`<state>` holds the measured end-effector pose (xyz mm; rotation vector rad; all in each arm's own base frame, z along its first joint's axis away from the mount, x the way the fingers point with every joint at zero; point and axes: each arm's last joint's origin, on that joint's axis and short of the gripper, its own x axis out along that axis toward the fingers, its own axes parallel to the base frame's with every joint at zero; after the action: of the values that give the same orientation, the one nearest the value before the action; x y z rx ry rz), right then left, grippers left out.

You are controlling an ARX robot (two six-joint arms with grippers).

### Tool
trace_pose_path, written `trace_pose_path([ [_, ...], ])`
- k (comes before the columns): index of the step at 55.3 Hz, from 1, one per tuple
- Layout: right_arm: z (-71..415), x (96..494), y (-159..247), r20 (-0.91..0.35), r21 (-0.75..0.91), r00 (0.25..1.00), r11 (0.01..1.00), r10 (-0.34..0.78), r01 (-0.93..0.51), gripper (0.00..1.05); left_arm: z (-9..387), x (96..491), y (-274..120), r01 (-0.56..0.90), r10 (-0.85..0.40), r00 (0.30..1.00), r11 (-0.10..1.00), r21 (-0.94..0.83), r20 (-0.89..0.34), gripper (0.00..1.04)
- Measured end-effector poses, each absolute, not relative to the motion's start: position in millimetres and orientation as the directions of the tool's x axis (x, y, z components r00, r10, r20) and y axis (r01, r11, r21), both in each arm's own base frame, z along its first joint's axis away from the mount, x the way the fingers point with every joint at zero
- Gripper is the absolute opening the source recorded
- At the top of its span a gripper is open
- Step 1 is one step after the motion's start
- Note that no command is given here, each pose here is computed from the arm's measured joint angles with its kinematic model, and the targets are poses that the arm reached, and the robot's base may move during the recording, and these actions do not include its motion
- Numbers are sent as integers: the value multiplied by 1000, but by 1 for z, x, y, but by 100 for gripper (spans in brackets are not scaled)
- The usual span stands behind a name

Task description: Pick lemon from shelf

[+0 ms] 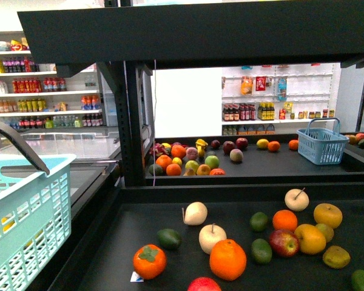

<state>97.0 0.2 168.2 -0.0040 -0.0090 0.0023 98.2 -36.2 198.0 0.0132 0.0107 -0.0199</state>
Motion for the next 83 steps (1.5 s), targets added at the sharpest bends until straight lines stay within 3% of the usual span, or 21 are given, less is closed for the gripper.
trace_pose_path([
  [9,168,97,0,9,-4,1000,1000,3,-3,97,190,98,-23,19,-19,1000,1000,5,2,3],
  [26,168,97,0,9,-4,1000,1000,2,-2,97,180,98,-9,42,-42,999,999,3,2,3],
  [31,168,97,0,9,-4,1000,1000,3,-3,97,178,98,-1,-3,3,1000,1000,2,3,3],
  [62,168,97,0,9,-4,1000,1000,3,-3,97,167,97,0,4,-4,1000,1000,2,5,3],
  [69,168,97,0,9,-4,1000,1000,3,-3,97,167,97,0,4,-4,1000,1000,2,5,23],
  [83,168,97,0,9,-4,1000,1000,2,-2,97,167,97,0,4,-4,1000,1000,2,5,72],
])
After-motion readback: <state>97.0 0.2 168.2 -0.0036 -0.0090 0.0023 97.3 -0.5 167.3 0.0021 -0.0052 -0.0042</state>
